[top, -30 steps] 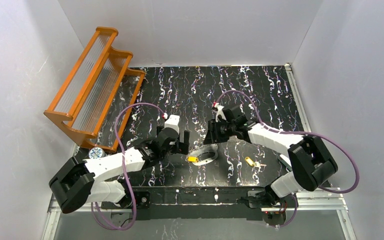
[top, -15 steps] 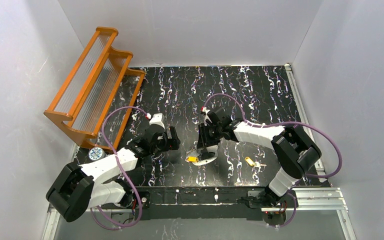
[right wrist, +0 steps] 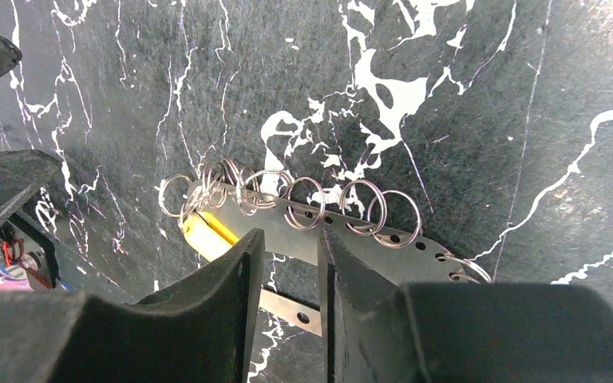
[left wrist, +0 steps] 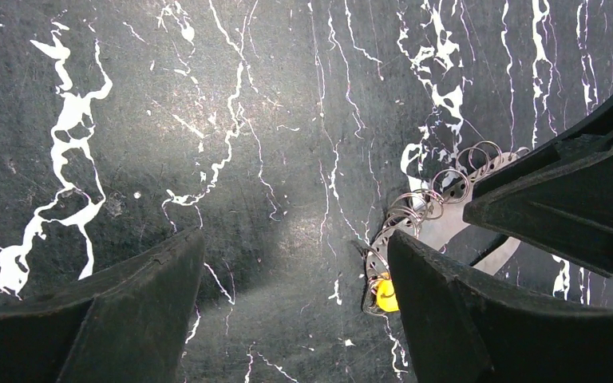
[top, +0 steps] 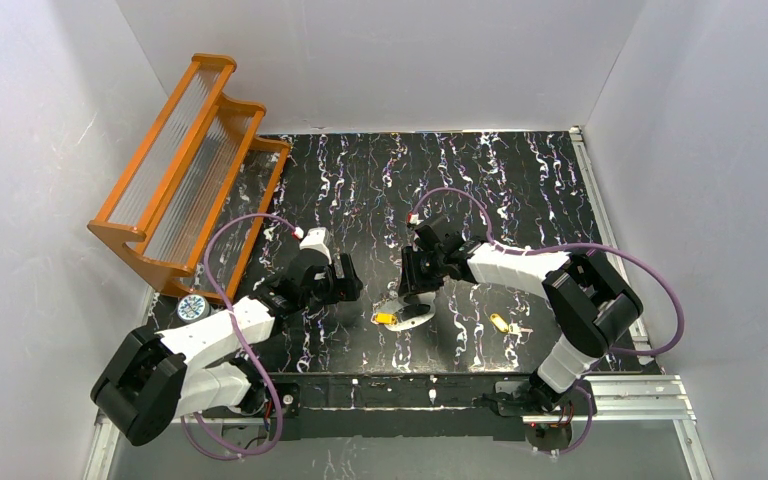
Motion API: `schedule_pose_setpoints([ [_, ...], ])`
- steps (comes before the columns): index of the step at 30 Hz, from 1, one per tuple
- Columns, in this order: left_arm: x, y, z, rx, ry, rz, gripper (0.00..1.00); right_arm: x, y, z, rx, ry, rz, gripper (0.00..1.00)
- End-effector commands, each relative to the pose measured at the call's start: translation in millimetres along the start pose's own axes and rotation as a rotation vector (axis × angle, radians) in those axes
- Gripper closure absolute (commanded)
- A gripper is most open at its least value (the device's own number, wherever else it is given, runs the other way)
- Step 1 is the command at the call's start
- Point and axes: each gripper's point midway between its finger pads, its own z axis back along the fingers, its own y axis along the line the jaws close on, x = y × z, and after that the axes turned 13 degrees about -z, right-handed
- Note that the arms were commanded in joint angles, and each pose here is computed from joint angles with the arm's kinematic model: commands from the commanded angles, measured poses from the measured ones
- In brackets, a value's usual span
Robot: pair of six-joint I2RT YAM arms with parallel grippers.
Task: Put the keys on the keyring
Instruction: Place the keyring at the center of the board, then pick up the keyring from the center of the board.
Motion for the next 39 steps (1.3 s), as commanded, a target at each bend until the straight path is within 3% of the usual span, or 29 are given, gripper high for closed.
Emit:
schedule_pose_setpoints([
  [1, 4.3, -0.6, 1.5, -0.004, -0.003, -0.003, 0.19, 11.4, 10.4, 1.7, 0.038, -0.039, -0.008, 0.63],
  [16, 10.9, -4.6, 6.1, -0.024, -0.022, -0.001, 0.21, 20.3, -2.6, -2.3, -0.046, -0.066, 0.013, 0.63],
  [23, 12.1, -6.9, 5.6, -0.034, -0.025, -0.001, 0.21, 18.8, 7.2, -10.3, 0.013, -0.038, 0.03, 0.66],
  [36, 16.2, -10.8, 7.5, -0.059, -0.04, -0.027, 0.23, 31.8, 18.1, -5.8, 0.048, -0.083, 0.098, 0.95],
  [39, 20.4, -11.9, 8.6, -0.066, -0.055, -0.041, 0.24, 35.0, 20.6, -2.7, 0.057, -0.098, 0.125, 0.97],
])
